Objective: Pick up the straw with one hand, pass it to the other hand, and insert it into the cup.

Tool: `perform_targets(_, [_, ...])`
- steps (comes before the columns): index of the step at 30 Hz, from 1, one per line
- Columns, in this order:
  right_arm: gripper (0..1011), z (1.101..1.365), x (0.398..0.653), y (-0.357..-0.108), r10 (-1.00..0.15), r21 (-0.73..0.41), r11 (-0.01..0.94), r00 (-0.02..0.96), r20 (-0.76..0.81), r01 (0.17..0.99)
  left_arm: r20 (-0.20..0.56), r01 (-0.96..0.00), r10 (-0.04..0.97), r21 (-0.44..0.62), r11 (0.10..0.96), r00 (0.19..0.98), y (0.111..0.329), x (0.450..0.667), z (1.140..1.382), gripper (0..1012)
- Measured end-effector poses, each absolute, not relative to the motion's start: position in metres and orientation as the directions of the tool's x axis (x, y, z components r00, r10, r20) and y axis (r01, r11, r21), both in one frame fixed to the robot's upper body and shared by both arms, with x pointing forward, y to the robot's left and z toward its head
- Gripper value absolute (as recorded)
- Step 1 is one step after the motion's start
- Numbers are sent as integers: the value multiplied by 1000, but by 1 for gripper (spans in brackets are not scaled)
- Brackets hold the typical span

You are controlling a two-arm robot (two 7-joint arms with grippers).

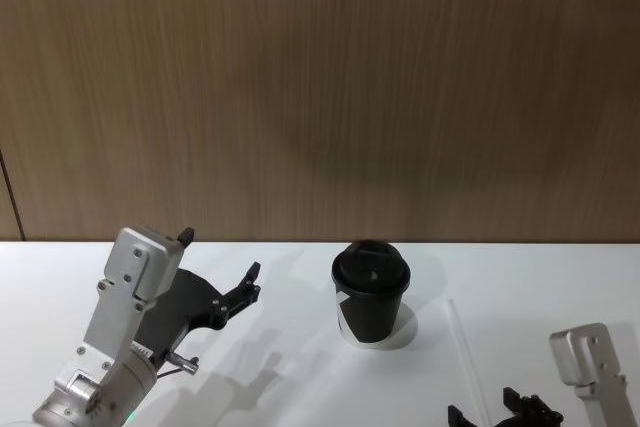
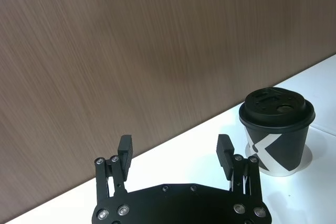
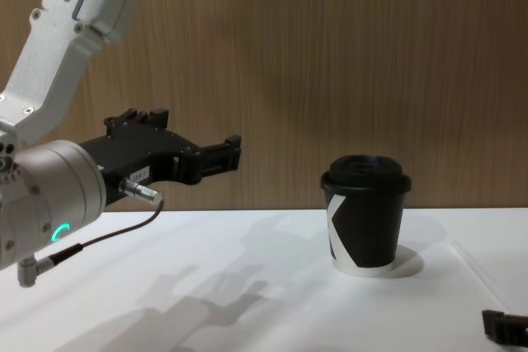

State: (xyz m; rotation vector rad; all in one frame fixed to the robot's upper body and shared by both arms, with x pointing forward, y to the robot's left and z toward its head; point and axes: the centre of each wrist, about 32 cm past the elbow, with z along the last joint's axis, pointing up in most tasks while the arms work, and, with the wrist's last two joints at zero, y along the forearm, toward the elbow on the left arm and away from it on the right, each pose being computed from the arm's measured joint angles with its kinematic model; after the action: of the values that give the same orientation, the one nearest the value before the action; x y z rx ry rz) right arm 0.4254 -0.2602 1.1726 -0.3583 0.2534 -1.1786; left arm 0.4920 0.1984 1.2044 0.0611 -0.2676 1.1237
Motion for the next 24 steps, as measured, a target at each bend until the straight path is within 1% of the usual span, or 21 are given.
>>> perform_targets(2, [882, 1173, 425, -260, -930, -402, 338, 366, -7, 851, 242, -897, 882, -86, 434, 404, 198, 492, 1204, 1003])
perform_targets(3, [835, 1173, 425, -260, -930, -403, 338, 367, -7, 851, 242, -897, 882, -86, 434, 404, 198, 492, 1204, 1003])
perform_targets(5, [795, 1173, 425, -260, -930, -403, 339, 368, -7, 850, 242, -897, 882, -86, 434, 404, 198, 492, 1204, 1003])
perform_targets(9, [645, 1173, 426, -260, -929, -404, 340, 369, -6, 849, 243, -897, 882, -86, 434, 404, 198, 492, 1204, 1003])
perform_targets(12, [575, 1173, 426, -260, -929, -404, 341, 370, -6, 849, 242, -897, 882, -86, 434, 404, 198, 492, 1204, 1004])
perform_targets(13, [515, 1173, 426, -260, -929, -404, 341, 371, -6, 849, 242, -897, 882, -86, 434, 404, 198, 492, 1204, 1003])
perform_targets(15, [474, 1173, 426, -260, -929, -405, 342, 371, -6, 848, 242, -897, 882, -86, 434, 404, 198, 492, 1204, 1003])
perform_targets(16, [412, 1173, 426, -260, -929, -405, 342, 371, -6, 848, 242, -897, 882, -86, 434, 404, 198, 492, 1204, 1003])
perform_targets(17, [392, 1173, 426, -260, -928, -405, 342, 371, -6, 848, 243, -897, 882, -86, 434, 404, 198, 492, 1204, 1003])
perform_targets(19, [311, 1173, 426, -260, -928, -405, 342, 372, -6, 848, 242, -897, 882, -86, 434, 404, 198, 492, 1204, 1003])
perform_targets(21, [271, 1173, 426, -260, -928, -405, 342, 372, -6, 848, 242, -897, 882, -86, 434, 404, 198, 492, 1204, 1003])
perform_targets(23, [195, 1173, 426, -260, -928, -405, 342, 372, -5, 848, 242, -897, 882, -86, 434, 404, 198, 492, 1204, 1003])
perform_targets(24, [174, 1173, 426, -260, -928, -406, 342, 372, -5, 848, 242, -897, 882, -86, 434, 404, 198, 492, 1204, 1003])
